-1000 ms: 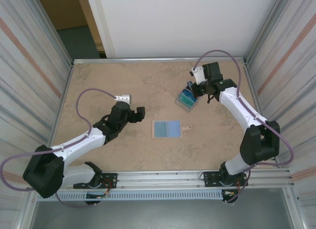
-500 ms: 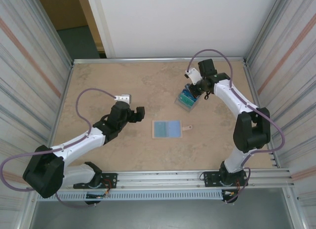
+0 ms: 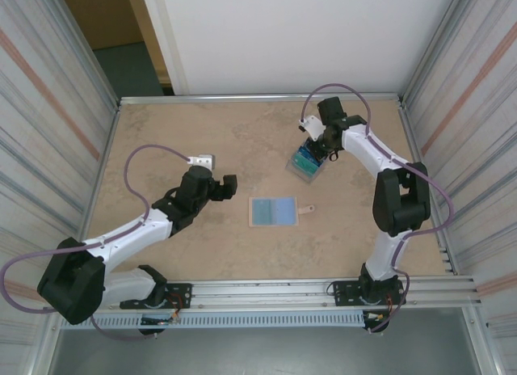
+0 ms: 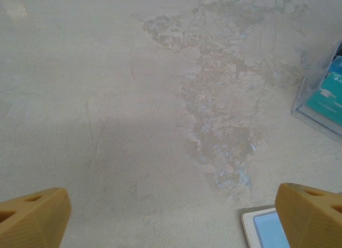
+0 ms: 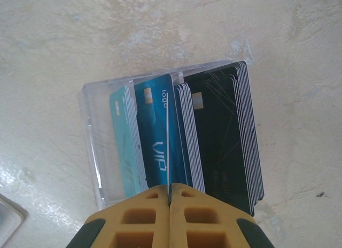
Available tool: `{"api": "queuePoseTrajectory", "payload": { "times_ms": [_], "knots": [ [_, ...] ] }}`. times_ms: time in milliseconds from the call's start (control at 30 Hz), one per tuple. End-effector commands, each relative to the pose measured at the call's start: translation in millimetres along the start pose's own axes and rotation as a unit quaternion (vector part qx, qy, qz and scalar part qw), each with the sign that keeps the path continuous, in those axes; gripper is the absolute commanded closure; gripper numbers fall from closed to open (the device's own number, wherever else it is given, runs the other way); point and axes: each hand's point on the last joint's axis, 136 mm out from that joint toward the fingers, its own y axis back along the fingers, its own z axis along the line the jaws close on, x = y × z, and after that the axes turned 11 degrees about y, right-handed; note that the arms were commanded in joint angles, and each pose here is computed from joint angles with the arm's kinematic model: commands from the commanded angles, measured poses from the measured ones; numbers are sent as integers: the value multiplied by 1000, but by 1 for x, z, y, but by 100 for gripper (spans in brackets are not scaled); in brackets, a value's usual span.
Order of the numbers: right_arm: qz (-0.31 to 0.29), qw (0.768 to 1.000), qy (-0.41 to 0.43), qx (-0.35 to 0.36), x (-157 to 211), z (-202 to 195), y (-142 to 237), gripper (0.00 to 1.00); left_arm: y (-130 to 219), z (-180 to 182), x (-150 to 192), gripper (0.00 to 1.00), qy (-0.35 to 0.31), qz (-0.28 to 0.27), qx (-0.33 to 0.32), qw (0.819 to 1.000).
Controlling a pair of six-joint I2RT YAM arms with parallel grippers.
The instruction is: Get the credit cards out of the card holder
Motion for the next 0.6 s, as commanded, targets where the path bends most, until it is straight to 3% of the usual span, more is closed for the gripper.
{"api": "queuePoseTrajectory", "payload": {
  "times_ms": [0,233,567],
  "knots": [
    [15,1000,15,3,2,-8,-2,100,3,-1,-9,1,1,-13,6,1000],
    [28,999,26,-1,2,-9,-8,100,3,-2,-9,1,0,-14,9,1000],
    [32,999,35,-9,1,-3,-13,92,1,-2,-8,1,-1,-11,9,1000]
  ]
}}
